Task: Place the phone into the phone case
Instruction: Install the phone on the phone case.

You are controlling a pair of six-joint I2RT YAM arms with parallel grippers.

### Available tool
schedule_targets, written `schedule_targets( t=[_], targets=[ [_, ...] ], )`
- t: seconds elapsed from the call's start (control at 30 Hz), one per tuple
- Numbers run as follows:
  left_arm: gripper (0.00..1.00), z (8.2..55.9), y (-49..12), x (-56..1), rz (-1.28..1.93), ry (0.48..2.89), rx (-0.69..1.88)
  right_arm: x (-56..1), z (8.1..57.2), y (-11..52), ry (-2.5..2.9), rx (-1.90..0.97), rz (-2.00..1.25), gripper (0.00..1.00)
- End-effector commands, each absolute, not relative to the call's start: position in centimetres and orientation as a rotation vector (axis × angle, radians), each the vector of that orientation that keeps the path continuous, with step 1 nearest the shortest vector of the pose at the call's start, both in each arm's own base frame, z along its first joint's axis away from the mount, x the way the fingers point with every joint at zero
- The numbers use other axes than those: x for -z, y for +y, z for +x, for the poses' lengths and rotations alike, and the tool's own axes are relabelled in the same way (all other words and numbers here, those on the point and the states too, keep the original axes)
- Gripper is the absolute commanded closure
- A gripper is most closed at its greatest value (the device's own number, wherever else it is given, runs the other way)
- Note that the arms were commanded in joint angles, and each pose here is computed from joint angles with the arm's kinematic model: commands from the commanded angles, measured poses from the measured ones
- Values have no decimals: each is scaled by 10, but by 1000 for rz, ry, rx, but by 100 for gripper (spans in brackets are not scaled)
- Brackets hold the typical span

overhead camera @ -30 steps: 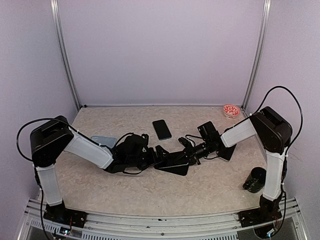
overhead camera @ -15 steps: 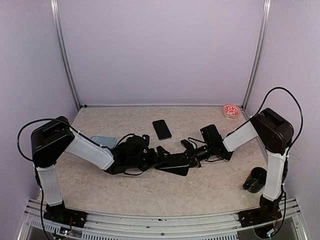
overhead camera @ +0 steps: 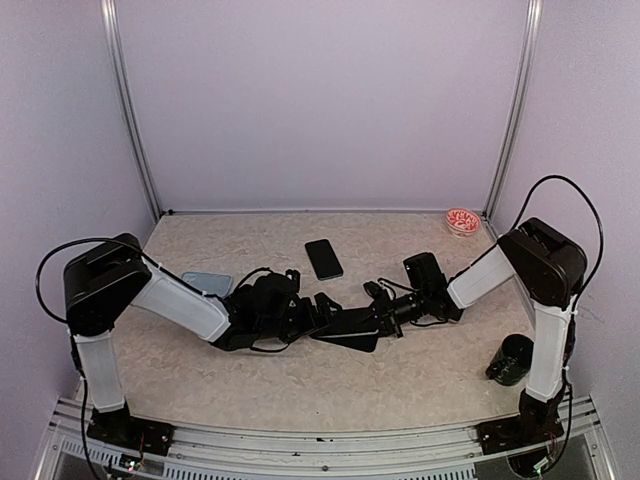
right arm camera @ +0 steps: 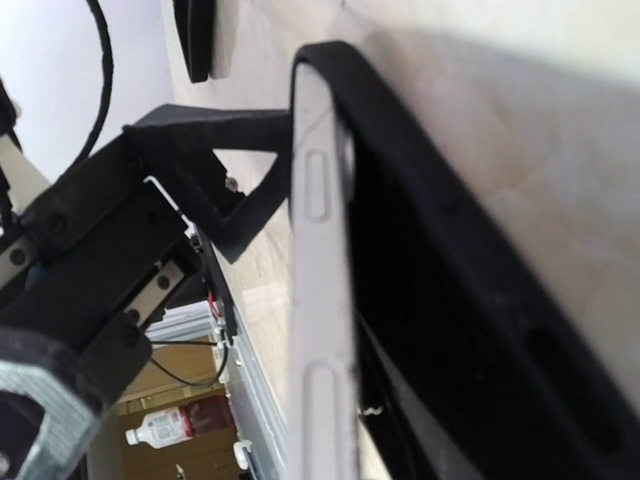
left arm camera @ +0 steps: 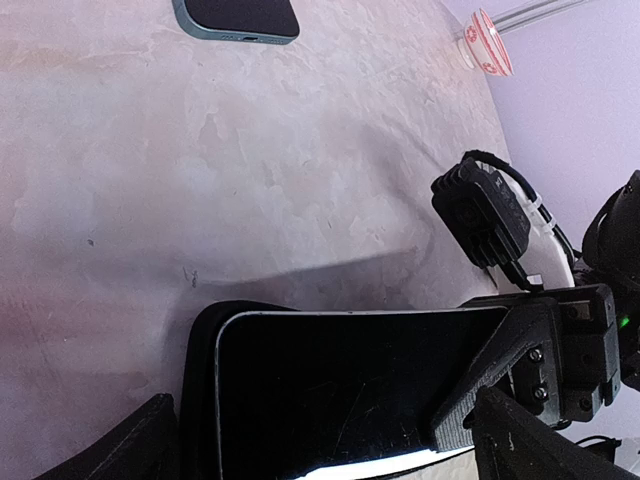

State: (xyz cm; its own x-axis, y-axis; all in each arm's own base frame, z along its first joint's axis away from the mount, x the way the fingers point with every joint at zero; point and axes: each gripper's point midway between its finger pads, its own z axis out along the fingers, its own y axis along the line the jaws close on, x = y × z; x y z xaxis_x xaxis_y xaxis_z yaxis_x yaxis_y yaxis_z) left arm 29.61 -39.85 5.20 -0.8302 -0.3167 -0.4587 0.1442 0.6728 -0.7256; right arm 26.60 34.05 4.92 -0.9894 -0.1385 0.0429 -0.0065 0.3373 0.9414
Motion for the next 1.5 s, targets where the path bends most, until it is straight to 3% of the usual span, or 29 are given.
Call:
schedule_targets(
  t=[0.0, 1.47],
  targets=[
    [1, 279, -422, -48, -69, 2356, 1153, -32, 264, 338, -2456, 1690, 25, 100],
    [1, 275, -424, -50, -37, 2357, 1154, -5, 259, 350, -2479, 1629, 92, 100]
  ],
)
